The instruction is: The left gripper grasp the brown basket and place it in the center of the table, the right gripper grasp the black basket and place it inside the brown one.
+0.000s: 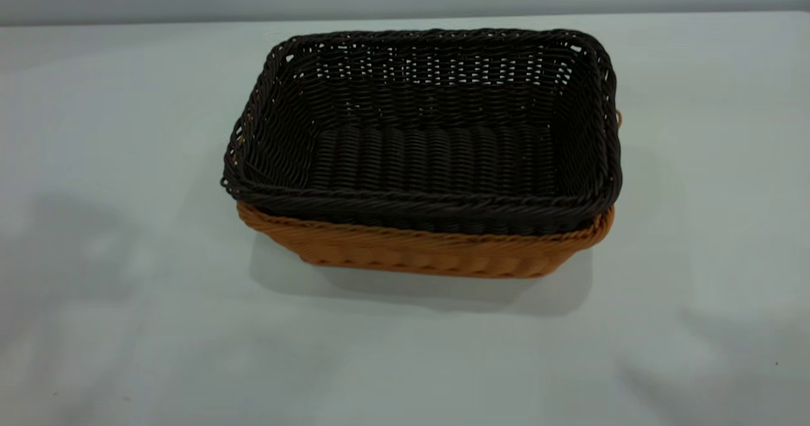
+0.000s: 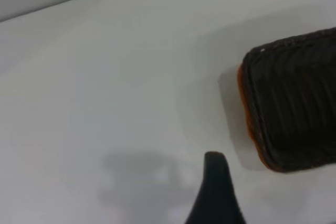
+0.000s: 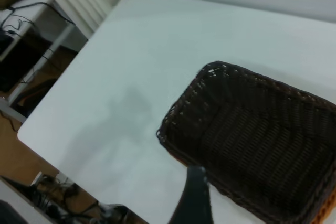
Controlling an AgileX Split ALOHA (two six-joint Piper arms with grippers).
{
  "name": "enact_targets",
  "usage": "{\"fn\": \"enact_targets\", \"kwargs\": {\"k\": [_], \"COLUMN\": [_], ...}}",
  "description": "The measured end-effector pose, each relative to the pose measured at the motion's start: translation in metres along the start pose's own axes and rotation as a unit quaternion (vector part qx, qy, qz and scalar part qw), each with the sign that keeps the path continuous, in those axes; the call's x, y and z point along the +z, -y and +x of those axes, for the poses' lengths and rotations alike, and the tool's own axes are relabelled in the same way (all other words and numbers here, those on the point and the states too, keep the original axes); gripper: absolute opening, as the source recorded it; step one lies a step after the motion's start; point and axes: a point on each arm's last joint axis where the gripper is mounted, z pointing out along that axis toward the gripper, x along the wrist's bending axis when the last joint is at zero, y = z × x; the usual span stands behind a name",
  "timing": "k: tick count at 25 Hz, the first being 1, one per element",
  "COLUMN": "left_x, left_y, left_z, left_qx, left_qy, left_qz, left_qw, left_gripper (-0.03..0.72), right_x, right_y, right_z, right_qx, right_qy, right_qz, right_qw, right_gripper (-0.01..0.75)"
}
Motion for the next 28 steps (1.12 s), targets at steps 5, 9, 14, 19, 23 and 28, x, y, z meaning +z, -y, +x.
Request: {"fn": "enact_targets", "kwargs": {"k": [5, 9, 14, 19, 23, 28], "left_x": [-0.01, -0.008, -0.005, -0.005, -0.005, -0.002], "left_y": [0.051, 0.107, 0.171, 0.212, 0.229, 0.243], "left_z": [-0.012, -0.022, -0.035, -0.043, -0.046, -0.048], "left_qx": [-0.015, -0.02, -0.022, -0.019, -0.018, -0.017], "left_qy": [0.004, 0.009, 0.007, 0.001, -0.002, -0.006], "left_qz": [0.022, 0.052, 0.049, 0.02, 0.006, -0.015], "left_qw": [1.0, 0.998, 0.999, 1.0, 1.0, 1.0], "left_gripper": [0.499, 0.499, 0.499, 0.499, 0.499, 0.499], "right_x": [-0.014, -0.021, -0.031, -0.042, -0.044, -0.047], "right_y": [0.04, 0.075, 0.114, 0.146, 0.164, 0.178], "right_z": [0.026, 0.041, 0.057, 0.06, 0.053, 0.041], "right_qx": [-0.016, -0.031, -0.053, -0.061, -0.051, -0.059], "right_qy": [0.004, 0.01, 0.05, 0.126, 0.181, 0.218], "right_qz": [-0.015, -0.024, -0.032, -0.028, -0.014, -0.002], "right_qw": [1.0, 0.999, 0.997, 0.99, 0.982, 0.974], "right_gripper": [0.59, 0.59, 0.59, 0.59, 0.59, 0.59]}}
